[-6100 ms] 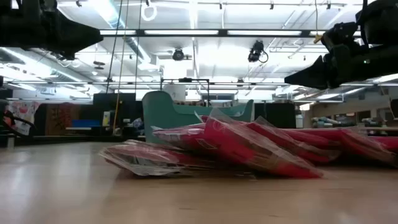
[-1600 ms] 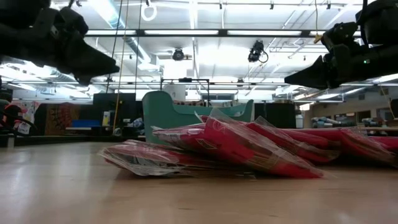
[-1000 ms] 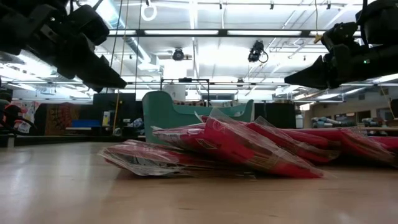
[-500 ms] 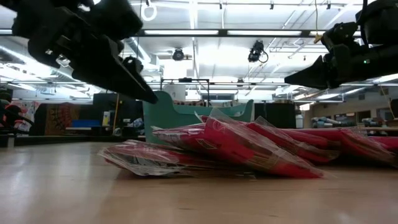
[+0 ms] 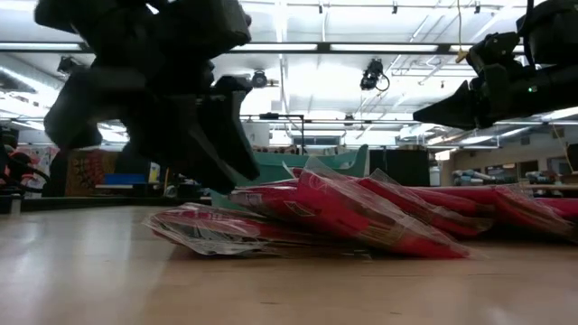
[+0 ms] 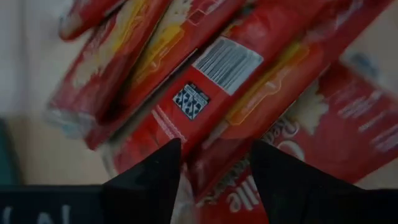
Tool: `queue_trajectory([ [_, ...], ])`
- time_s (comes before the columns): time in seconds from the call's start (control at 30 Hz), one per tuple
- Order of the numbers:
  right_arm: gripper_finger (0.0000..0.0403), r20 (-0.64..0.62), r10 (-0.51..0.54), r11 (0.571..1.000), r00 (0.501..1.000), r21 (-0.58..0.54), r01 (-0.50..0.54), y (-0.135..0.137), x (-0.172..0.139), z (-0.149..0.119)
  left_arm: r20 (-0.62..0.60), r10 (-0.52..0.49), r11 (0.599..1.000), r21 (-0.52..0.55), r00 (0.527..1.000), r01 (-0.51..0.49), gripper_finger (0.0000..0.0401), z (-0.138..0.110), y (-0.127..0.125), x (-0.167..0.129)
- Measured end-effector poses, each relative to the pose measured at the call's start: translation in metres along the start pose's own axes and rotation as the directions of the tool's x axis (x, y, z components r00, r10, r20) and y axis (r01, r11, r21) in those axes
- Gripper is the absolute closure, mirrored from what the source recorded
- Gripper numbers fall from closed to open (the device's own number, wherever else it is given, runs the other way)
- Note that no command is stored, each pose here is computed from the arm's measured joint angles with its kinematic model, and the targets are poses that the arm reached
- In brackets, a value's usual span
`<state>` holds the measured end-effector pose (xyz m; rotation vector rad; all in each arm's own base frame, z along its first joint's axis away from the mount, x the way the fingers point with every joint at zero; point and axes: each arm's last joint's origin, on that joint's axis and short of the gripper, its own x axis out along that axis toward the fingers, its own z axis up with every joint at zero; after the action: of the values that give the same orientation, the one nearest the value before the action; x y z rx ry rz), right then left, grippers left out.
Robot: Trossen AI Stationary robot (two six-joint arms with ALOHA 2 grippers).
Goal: Sort popcorn bags into baskets
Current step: Put the red popcorn bag into the green bin
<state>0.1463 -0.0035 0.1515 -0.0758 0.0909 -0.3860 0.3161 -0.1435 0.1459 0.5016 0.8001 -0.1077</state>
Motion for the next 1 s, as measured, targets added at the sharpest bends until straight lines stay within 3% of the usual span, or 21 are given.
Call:
queue_trajectory([
  [0.17, 0.0364, 0.002, 0.000, 1.000, 1.000, 0.001, 0.000, 0.000, 0.000, 0.000, -0.027, 0.075, 0.951, 0.303, 0.997, -0.063, 0.0207, -0.003, -0.020, 0.004],
  [0.27, 0.0364, 0.003, 0.000, 1.000, 1.000, 0.002, 0.000, 0.000, 0.000, 0.000, -0.032, 0.136, 0.919, 0.377, 0.990, -0.114, 0.0207, -0.006, -0.027, 0.008],
  [0.73, 0.0364, 0.004, 0.000, 1.000, 1.000, 0.002, 0.000, 0.000, 0.000, 0.000, -0.041, 0.188, 0.924, 0.347, 0.981, -0.162, 0.0213, -0.007, -0.009, 0.019],
  [1.0, 0.0364, 0.004, 0.000, 1.000, 1.000, 0.002, 0.000, 0.000, 0.000, 0.000, -0.054, 0.143, 0.924, 0.366, 0.988, -0.113, 0.0291, -0.010, 0.002, 0.024],
])
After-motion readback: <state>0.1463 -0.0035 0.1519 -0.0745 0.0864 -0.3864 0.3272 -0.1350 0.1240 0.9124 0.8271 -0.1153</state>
